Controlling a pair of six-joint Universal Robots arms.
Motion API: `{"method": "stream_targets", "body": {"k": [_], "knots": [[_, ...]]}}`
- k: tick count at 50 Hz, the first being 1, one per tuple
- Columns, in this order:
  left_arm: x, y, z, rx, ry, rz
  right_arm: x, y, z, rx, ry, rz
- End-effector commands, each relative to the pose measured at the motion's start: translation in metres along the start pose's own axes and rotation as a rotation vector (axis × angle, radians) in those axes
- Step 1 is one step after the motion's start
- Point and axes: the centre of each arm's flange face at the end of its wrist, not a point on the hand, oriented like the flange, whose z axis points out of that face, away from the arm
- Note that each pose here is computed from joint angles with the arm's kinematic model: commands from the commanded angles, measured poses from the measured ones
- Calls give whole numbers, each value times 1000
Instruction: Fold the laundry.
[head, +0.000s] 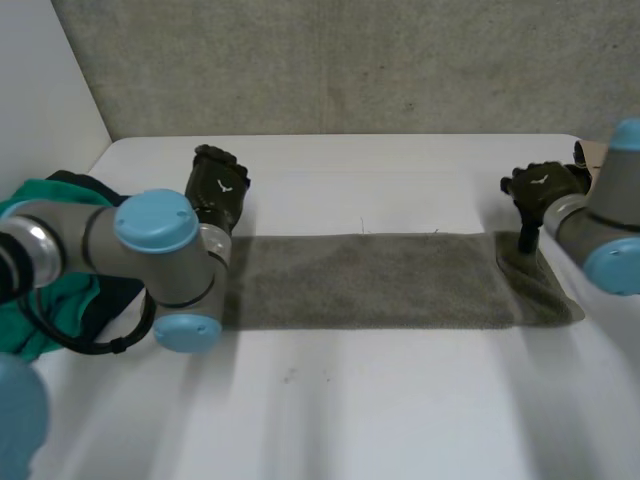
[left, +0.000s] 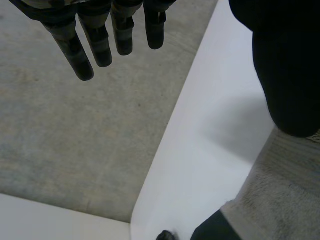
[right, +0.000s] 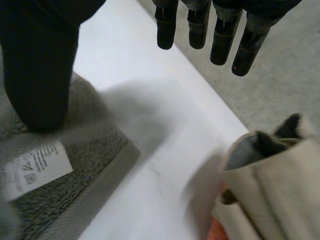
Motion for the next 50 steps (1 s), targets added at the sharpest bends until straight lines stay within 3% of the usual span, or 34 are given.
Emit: {"method": "stream_targets", "body": {"k": [1, 8, 14, 31, 43, 48, 50], "knots": [[-36, 4, -38, -46, 1, -13, 25, -2, -62, -1, -73, 62], [-39, 13, -75, -84, 46, -90, 25, 44, -87, -114, -134, 120], [-32, 17, -86, -103, 78, -165, 18, 65, -92, -131, -158, 83], [-29, 16, -89, -103, 86, -171, 12, 95, -69, -149, -153, 34], [-42, 9, -93, -82, 60, -176, 100, 120, -75, -201, 116, 38], [-49, 8, -96, -81, 45, -179, 144, 133, -79, -271, 234, -123], [-49, 8, -97, -83, 45, -179, 142, 131, -77, -266, 226, -158]]}}
